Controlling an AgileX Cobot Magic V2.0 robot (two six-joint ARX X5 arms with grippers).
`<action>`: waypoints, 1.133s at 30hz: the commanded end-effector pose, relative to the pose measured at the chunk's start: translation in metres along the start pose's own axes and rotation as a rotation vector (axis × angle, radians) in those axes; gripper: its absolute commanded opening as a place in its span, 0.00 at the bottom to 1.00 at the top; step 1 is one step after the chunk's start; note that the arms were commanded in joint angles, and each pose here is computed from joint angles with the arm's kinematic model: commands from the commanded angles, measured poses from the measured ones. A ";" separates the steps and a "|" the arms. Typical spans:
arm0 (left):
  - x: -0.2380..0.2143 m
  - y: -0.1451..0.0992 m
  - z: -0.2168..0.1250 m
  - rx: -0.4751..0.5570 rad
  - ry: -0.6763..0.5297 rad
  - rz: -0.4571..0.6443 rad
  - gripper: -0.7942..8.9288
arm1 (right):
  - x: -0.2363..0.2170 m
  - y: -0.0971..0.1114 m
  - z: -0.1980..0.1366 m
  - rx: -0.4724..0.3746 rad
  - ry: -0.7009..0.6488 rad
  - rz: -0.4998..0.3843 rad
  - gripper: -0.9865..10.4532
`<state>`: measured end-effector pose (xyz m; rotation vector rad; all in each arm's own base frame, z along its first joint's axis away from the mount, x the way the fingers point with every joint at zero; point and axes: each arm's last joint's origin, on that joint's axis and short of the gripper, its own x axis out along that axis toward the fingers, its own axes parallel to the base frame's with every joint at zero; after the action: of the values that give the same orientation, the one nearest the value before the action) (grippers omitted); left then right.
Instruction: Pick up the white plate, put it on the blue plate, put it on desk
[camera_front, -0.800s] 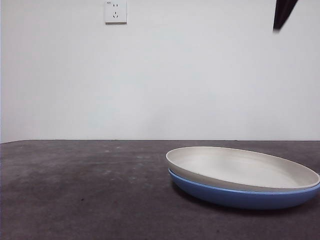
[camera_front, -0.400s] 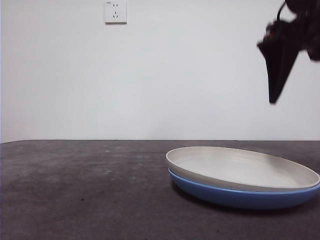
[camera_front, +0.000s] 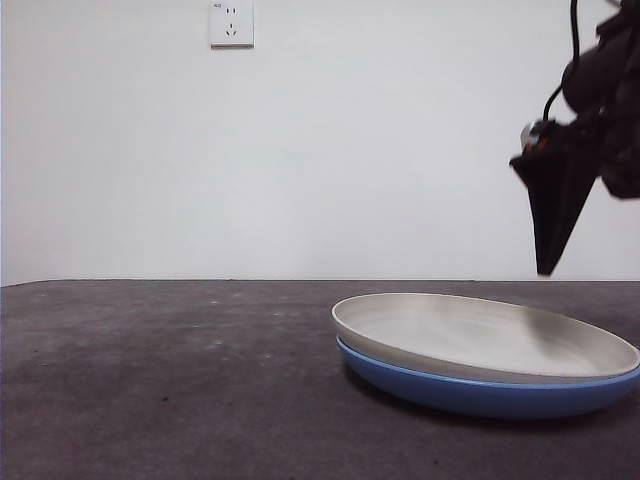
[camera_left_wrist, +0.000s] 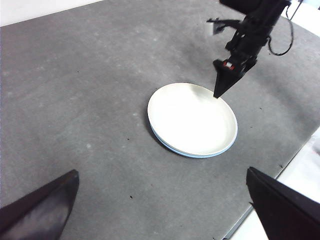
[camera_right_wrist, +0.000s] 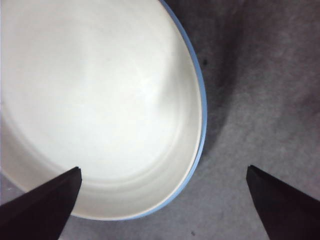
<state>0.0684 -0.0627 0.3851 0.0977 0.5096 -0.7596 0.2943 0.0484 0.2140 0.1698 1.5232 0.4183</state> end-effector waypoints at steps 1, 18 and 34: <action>-0.001 -0.001 0.002 0.017 -0.008 -0.003 0.67 | 0.011 -0.005 0.009 -0.010 0.026 0.005 0.56; -0.001 -0.001 0.002 0.016 -0.009 -0.003 0.67 | 0.029 -0.010 0.019 -0.019 0.031 0.072 0.44; -0.001 -0.001 0.002 0.017 -0.010 -0.003 0.67 | 0.048 -0.018 0.023 0.005 0.085 0.076 0.25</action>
<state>0.0684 -0.0627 0.3851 0.0976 0.5093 -0.7597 0.3154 0.0517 0.1683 0.2224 1.5973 0.4751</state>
